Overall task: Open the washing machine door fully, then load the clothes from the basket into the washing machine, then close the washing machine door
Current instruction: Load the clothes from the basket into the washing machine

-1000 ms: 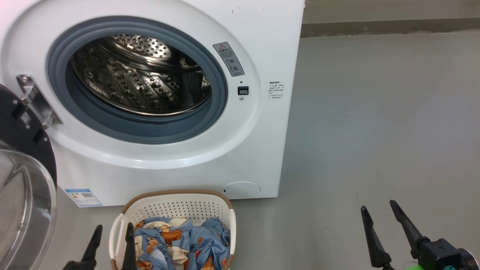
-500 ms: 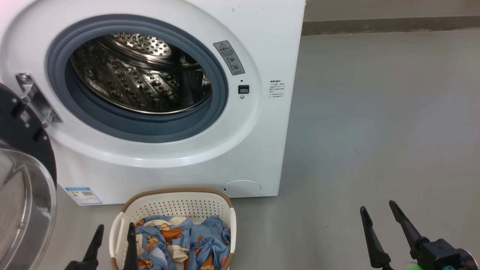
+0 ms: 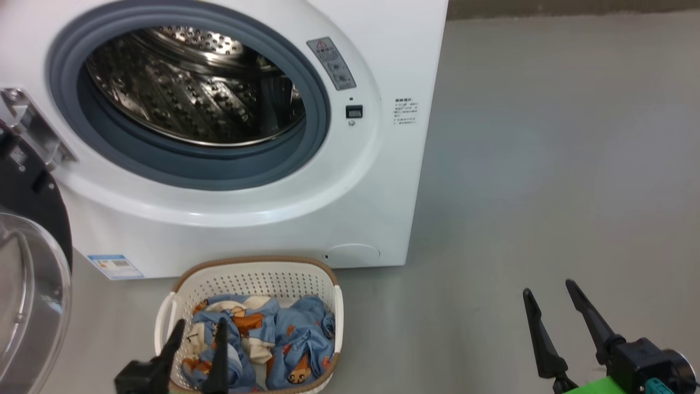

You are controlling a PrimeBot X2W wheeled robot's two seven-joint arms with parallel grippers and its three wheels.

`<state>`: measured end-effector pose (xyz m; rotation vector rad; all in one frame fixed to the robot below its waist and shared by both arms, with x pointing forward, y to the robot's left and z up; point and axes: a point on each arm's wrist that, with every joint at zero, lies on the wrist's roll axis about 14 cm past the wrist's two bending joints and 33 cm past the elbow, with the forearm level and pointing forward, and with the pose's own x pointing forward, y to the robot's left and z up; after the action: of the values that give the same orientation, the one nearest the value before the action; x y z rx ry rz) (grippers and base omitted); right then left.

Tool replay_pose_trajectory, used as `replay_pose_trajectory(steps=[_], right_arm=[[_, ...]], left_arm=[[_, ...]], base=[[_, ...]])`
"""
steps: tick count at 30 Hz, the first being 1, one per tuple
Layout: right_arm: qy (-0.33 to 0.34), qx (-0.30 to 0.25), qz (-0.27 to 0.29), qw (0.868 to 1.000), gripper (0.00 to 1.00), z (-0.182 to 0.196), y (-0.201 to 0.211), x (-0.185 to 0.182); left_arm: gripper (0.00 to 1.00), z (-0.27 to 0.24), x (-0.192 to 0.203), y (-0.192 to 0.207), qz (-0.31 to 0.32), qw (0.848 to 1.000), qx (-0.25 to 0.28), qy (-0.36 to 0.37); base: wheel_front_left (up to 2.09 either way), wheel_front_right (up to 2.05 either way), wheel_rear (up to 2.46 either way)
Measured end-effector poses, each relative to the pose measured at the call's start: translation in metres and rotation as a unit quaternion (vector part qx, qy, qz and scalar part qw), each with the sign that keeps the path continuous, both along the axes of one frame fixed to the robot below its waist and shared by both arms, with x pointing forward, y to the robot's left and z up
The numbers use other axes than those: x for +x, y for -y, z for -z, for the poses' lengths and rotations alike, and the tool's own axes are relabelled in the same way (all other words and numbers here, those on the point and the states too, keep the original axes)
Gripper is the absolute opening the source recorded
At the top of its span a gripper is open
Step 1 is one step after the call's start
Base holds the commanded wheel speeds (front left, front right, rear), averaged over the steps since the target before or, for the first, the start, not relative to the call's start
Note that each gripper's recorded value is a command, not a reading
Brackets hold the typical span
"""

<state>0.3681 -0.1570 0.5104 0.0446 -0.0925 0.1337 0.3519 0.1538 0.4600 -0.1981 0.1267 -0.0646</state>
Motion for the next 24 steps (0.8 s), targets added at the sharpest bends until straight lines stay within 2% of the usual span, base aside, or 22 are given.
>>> replay_pose_trajectory(steps=[10, 15, 24], right_arm=[[-0.001, -0.003, -0.015, 1.000, 1.00, 0.005, -0.008, 0.033], [0.000, -0.005, -0.023, 1.000, 1.00, 0.010, -0.010, 0.055], [-0.021, -0.006, -0.034, 0.999, 1.00, 0.037, -0.013, 0.088]], left_arm=[[1.00, 0.067, 0.033, 0.049, 0.086, 0.990, -0.027, -0.109], [1.00, 0.105, 0.050, 0.067, 0.117, 0.977, -0.032, -0.174], [1.00, 0.166, 0.079, 0.086, 0.164, 0.949, -0.003, -0.269]], base=[[0.00, 0.00, 0.00], [0.00, 0.00, 0.00], [0.00, 0.00, 0.00]])
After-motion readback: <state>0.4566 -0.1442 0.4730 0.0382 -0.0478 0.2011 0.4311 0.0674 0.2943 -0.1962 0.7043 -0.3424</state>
